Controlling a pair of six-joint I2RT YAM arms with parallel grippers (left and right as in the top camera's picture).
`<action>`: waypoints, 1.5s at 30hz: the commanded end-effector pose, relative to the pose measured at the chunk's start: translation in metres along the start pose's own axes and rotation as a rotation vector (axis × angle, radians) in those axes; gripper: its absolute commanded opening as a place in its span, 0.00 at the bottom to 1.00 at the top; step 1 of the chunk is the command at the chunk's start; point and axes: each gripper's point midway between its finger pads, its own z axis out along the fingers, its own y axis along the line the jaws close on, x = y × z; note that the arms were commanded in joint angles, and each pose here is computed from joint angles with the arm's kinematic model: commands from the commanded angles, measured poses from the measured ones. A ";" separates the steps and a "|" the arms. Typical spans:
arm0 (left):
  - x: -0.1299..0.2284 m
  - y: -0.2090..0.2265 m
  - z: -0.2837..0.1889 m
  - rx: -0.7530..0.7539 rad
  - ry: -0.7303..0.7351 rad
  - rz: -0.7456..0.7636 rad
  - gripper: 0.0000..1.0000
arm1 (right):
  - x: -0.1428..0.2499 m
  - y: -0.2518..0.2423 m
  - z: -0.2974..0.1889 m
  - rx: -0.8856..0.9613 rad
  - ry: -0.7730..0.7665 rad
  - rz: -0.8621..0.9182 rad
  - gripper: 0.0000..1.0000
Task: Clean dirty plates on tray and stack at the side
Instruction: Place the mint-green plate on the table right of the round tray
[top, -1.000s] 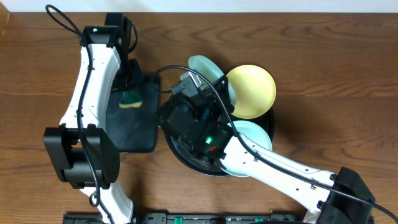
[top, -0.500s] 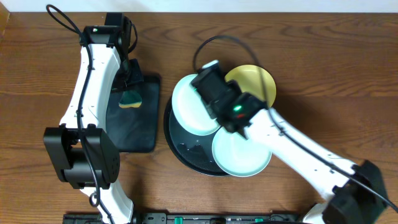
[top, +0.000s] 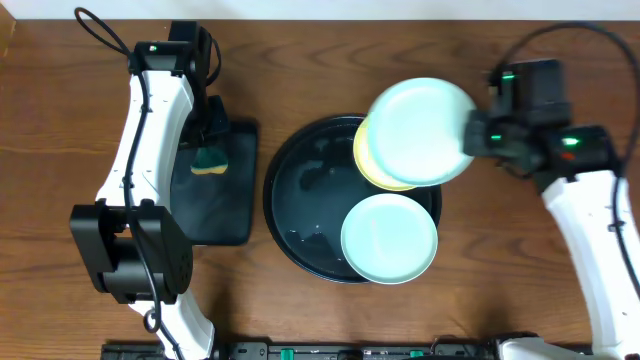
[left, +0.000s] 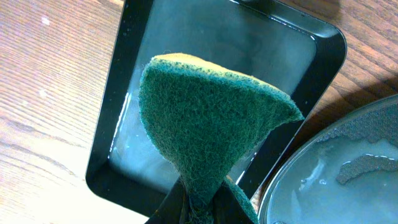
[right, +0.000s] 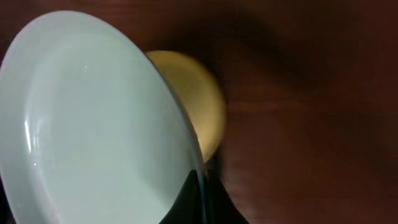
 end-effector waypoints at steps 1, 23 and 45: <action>-0.005 0.002 -0.011 0.004 -0.035 0.003 0.07 | -0.001 -0.049 -0.003 0.063 0.019 0.095 0.01; -0.005 0.002 -0.011 0.004 -0.036 0.003 0.08 | 0.099 -0.172 0.102 0.215 0.054 0.239 0.01; -0.005 0.002 -0.011 0.004 -0.036 0.003 0.08 | 0.080 -0.133 0.106 -0.076 0.092 0.288 0.49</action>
